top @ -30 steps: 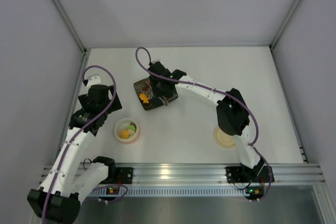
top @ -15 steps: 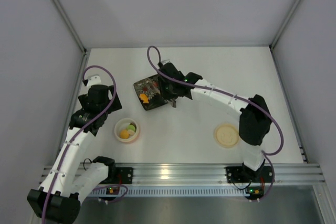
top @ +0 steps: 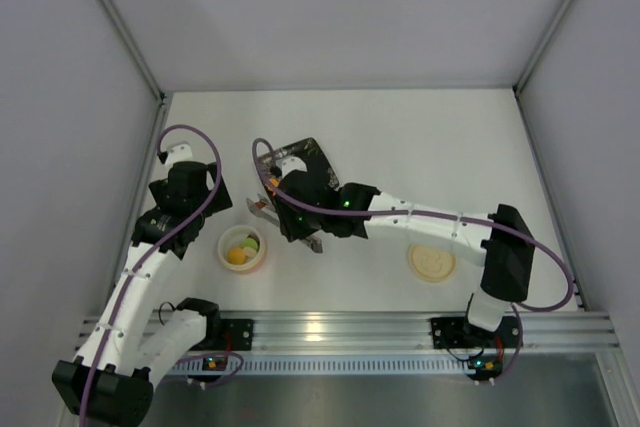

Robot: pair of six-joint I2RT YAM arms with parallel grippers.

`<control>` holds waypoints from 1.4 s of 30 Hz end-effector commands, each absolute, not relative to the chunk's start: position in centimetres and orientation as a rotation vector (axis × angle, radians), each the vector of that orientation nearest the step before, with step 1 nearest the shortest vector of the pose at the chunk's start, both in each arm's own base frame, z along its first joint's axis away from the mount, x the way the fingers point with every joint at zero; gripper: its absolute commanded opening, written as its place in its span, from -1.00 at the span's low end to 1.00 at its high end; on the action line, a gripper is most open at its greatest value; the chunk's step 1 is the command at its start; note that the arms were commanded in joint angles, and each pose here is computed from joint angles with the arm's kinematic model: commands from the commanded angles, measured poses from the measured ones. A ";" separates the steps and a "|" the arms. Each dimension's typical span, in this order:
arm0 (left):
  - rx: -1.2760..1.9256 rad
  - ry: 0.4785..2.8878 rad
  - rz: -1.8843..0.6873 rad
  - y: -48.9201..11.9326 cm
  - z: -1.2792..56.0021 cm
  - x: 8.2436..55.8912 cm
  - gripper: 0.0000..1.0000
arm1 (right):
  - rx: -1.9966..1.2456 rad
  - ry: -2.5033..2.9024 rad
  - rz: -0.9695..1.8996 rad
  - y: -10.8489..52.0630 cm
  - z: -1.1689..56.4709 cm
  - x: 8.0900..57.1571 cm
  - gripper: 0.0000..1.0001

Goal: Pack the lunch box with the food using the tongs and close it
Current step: Place the fake food in the packing box.

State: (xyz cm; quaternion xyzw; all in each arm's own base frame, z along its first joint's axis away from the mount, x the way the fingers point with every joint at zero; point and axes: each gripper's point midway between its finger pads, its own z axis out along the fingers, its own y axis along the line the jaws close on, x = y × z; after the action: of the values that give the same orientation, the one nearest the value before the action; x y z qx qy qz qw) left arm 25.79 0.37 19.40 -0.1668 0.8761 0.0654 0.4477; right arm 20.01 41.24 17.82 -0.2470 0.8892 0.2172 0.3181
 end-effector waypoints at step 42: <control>-0.422 2.131 0.164 0.7 20.3 25.9 0.98 | -0.762 2.261 0.733 48.5 18.4 14.0 -0.13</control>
State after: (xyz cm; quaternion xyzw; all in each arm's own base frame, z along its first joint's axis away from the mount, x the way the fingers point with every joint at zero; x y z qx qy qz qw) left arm 25.79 0.37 19.40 -0.1670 0.8760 0.0653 0.4477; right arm 14.01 46.11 14.97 -0.2997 0.8801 0.2336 0.2846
